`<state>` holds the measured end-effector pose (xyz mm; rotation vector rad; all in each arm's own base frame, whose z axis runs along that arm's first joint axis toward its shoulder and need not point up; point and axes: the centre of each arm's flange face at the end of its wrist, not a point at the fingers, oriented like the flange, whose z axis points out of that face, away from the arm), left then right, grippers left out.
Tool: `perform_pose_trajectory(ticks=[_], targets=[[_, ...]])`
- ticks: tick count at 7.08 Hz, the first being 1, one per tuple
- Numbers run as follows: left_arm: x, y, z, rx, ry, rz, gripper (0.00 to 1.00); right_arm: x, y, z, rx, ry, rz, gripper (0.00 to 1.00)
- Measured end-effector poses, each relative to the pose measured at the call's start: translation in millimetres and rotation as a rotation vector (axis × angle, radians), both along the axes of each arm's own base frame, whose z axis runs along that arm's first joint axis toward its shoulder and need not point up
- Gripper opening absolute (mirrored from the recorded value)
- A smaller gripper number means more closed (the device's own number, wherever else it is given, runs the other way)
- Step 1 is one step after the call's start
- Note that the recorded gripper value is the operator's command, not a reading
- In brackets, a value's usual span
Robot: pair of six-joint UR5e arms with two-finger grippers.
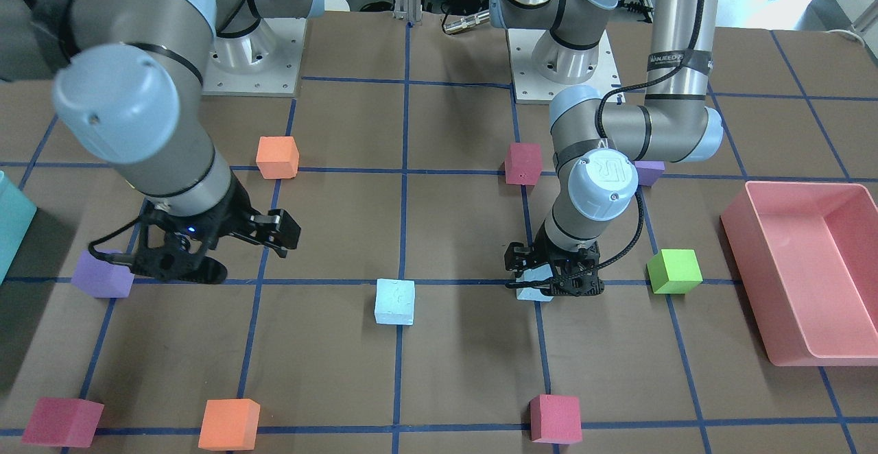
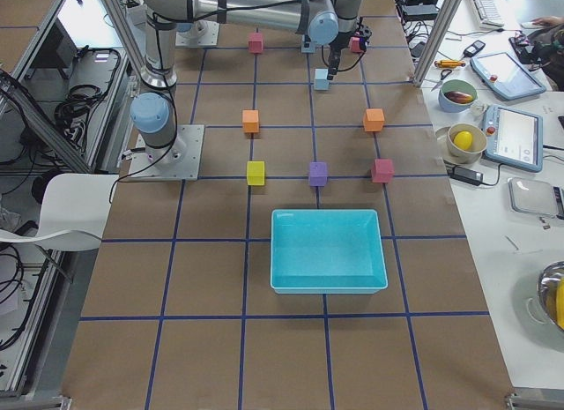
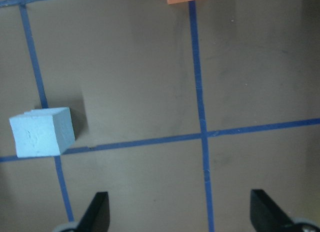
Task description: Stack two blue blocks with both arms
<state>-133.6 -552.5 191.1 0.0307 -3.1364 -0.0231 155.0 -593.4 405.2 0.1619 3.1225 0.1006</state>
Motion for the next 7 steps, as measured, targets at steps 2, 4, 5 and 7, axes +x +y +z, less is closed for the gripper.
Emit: perform_pose_trajectory(ticks=[2,4,5,7], targets=[[-1,-3,-2,-0.013,0.004,-0.001,0.49,-34,54,25,-0.005,0.029,0.063,1.00],[-3,-9,6,-0.040,0.008,0.004,0.49,-39,106,48,-0.039,0.036,0.068,1.00],[-11,-20,23,-0.079,0.022,0.019,0.49,-39,115,53,-0.045,0.038,0.068,1.00],[-47,-51,73,-0.102,0.053,0.008,0.50,-38,120,63,-0.064,0.038,0.076,1.00]])
